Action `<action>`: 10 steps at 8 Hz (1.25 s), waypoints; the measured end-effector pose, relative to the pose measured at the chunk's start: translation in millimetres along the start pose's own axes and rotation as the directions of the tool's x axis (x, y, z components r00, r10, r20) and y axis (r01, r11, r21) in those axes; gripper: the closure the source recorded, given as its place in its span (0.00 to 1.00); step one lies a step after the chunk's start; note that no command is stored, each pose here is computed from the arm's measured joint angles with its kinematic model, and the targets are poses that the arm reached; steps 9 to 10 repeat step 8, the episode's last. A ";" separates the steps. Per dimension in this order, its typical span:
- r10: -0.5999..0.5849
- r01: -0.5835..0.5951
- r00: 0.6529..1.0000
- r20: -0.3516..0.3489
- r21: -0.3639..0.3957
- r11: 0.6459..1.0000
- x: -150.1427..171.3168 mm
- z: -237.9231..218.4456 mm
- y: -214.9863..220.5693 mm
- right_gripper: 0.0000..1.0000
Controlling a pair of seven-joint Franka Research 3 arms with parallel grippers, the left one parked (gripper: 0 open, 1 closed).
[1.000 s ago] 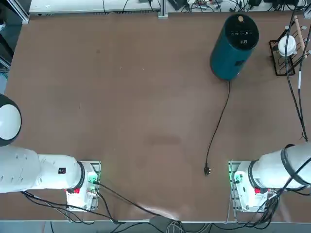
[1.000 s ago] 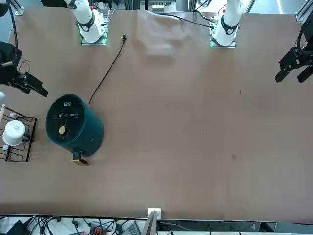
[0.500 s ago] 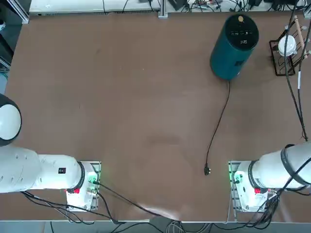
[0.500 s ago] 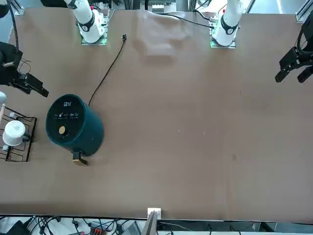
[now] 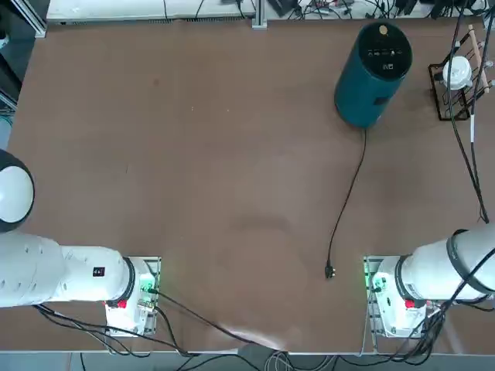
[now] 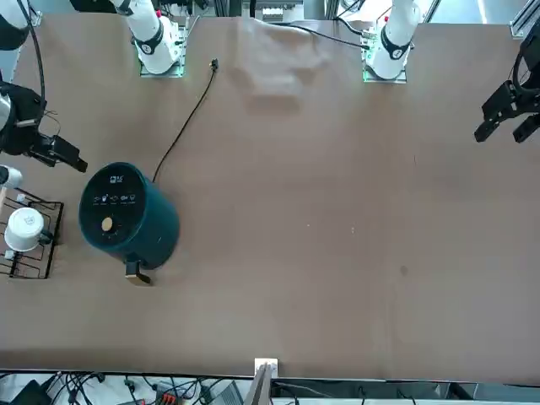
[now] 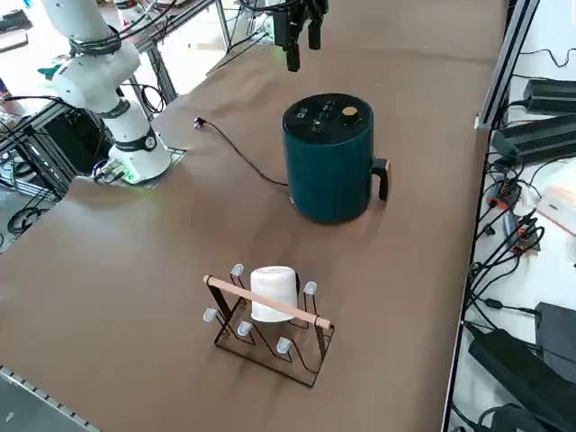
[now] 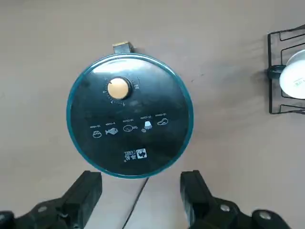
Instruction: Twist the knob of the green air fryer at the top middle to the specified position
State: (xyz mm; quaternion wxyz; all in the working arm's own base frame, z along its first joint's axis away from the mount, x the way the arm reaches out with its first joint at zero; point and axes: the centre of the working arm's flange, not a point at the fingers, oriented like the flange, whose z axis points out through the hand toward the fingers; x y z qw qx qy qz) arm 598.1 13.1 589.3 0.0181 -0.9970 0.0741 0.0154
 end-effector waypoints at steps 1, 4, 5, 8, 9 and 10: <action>0.000 0.000 1.000 0.000 -0.001 1.000 0.0 0.0 0.0 0.00; 0.000 0.000 1.000 0.000 -0.002 1.000 0.0 0.0 0.1 0.00; -0.009 0.009 1.000 0.001 -0.003 1.000 0.3 0.6 0.2 0.00; -0.074 0.074 0.997 0.009 -0.010 0.997 2.7 5.9 0.5 0.00; -0.074 0.074 0.997 0.009 -0.010 0.997 2.7 5.9 0.5 0.00; -0.074 0.074 0.997 0.009 -0.010 0.997 2.7 5.9 0.5 0.00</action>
